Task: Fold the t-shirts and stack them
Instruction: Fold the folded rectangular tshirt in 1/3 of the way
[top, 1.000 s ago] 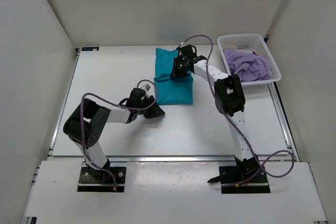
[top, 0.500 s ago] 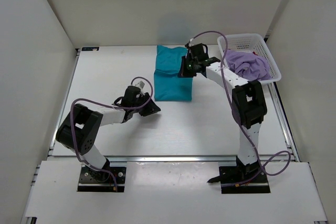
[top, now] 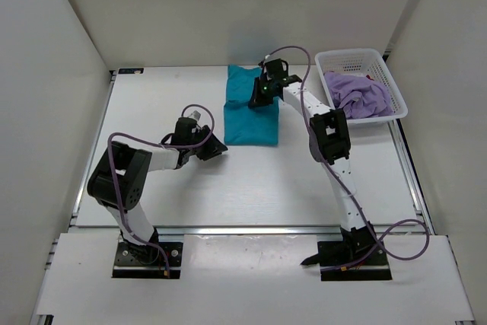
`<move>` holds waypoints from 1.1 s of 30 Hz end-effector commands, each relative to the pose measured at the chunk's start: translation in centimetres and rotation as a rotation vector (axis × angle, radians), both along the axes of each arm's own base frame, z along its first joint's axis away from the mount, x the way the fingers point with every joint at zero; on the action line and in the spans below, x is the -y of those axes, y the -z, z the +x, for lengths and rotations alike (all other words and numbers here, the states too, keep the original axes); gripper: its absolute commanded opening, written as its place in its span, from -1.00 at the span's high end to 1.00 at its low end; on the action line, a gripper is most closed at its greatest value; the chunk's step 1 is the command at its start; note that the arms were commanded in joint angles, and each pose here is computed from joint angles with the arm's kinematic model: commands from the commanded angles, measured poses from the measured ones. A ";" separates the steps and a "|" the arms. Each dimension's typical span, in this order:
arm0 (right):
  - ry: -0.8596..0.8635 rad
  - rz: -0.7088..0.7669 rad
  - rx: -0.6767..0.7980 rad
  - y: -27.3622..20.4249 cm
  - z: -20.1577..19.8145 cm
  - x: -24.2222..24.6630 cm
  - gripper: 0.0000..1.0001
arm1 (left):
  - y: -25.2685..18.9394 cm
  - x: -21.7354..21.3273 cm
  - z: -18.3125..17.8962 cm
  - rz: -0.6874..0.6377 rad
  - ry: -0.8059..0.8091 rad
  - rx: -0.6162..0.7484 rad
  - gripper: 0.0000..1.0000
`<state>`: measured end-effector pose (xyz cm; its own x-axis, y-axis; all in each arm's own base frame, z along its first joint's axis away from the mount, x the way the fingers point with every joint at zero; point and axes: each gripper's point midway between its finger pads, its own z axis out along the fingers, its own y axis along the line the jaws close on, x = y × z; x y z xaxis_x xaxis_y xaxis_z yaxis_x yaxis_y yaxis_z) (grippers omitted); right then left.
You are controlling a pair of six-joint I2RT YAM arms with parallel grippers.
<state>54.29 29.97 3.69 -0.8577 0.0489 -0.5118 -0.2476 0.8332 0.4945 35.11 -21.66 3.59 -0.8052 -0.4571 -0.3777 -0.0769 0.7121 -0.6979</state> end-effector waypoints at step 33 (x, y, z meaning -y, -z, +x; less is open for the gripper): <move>0.063 -0.146 0.217 -13.9 -13.0 7.8 0.19 | 2.3 0.3 5.0 0.011 -0.047 -0.030 0.17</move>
